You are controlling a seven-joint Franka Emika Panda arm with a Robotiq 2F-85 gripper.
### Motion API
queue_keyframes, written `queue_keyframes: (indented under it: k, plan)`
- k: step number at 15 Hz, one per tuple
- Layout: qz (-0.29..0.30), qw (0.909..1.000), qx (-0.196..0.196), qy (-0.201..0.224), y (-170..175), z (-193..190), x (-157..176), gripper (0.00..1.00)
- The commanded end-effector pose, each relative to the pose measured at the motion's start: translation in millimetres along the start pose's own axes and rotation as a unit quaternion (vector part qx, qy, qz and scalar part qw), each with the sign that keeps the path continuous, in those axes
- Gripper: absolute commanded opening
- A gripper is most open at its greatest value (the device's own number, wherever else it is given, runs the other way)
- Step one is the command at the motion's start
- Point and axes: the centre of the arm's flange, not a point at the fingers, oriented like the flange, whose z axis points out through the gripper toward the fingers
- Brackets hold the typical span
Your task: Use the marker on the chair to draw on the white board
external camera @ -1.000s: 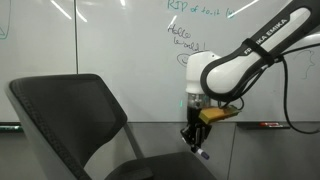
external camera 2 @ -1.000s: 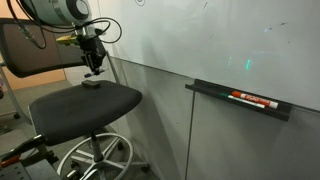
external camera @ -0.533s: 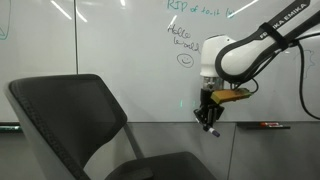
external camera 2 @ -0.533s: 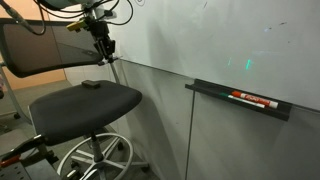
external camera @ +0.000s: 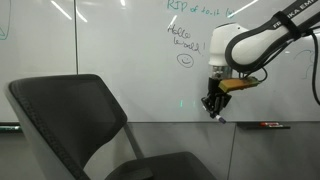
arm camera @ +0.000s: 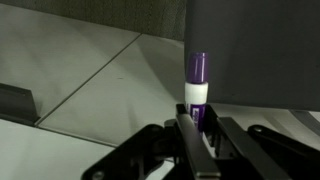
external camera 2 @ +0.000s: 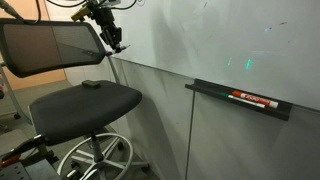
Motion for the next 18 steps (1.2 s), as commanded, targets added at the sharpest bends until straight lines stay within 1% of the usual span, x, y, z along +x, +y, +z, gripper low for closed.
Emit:
queue_keyframes:
  k: [1,3,8,14,18]
  plan:
    - [0.003,0.9989,-0.026,0.039,18.0,-35.5,1.8,0.07]
    - [0.006,0.9977,-0.038,0.055,32.5,-45.7,9.9,0.07]
    - [0.021,0.9952,-0.056,0.077,64.8,-58.2,24.6,0.07]
    - [0.022,0.9923,-0.065,0.103,77.3,-79.2,48.7,0.07]
    - [0.018,0.9919,-0.062,0.110,80.4,-83.5,62.8,0.07]
